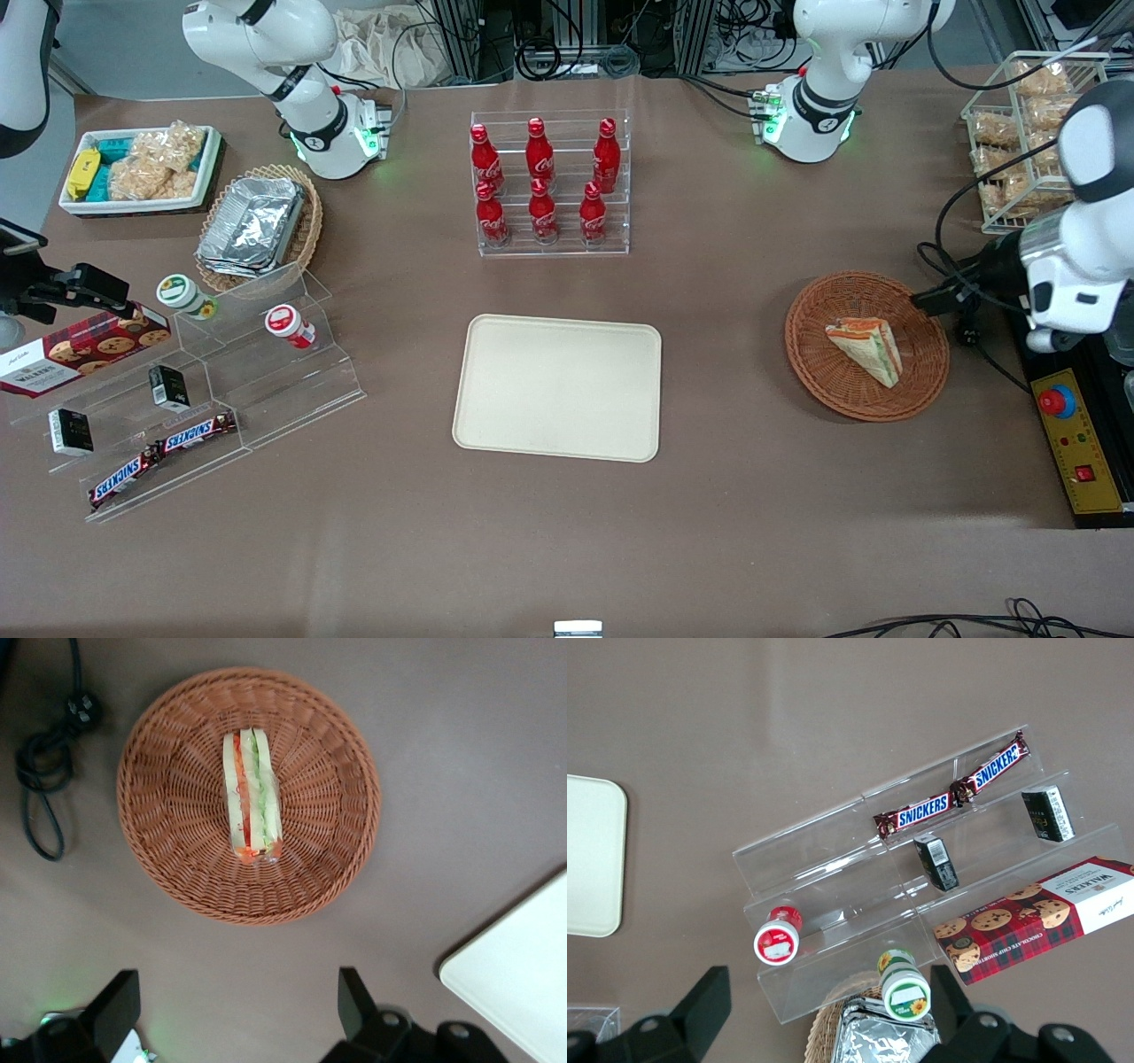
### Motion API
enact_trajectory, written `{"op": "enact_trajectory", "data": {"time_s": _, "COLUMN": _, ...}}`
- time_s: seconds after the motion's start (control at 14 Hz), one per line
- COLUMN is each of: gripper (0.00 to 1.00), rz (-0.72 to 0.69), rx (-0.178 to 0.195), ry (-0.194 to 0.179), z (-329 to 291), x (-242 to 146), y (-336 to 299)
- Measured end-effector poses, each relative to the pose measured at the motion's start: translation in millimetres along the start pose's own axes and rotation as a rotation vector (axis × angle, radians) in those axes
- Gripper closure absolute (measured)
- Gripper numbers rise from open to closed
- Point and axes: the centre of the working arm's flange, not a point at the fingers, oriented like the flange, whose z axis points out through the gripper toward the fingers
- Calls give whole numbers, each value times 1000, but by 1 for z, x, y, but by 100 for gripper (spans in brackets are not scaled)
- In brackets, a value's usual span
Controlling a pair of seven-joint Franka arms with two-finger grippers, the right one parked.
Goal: Place sandwich from basket to tray
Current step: 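Lower the open left gripper over the wrapped sandwich in the basket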
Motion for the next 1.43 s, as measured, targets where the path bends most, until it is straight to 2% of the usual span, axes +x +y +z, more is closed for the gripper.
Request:
{"op": "enact_trajectory", "data": {"time_s": 0.36, "gripper": 0, "rz": -146, "rx": -24, "ry": 80, "z": 97, "x": 4, "y": -12}}
{"op": "enact_trajectory", "data": {"time_s": 0.57, "gripper": 0, "rz": -194, "rx": -20, "ry": 80, "z": 135, "x": 1, "y": -18}}
{"op": "enact_trajectory", "data": {"time_s": 1.14, "gripper": 1, "rz": -248, "rx": -26, "ry": 106, "z": 204, "x": 24, "y": -10}}
{"op": "enact_trajectory", "data": {"time_s": 1.29, "gripper": 5, "rz": -249, "rx": -21, "ry": 103, "z": 215, "x": 27, "y": -10}}
{"op": "enact_trajectory", "data": {"time_s": 1.43, "gripper": 24, "rz": -248, "rx": -20, "ry": 105, "z": 218, "x": 27, "y": -10}}
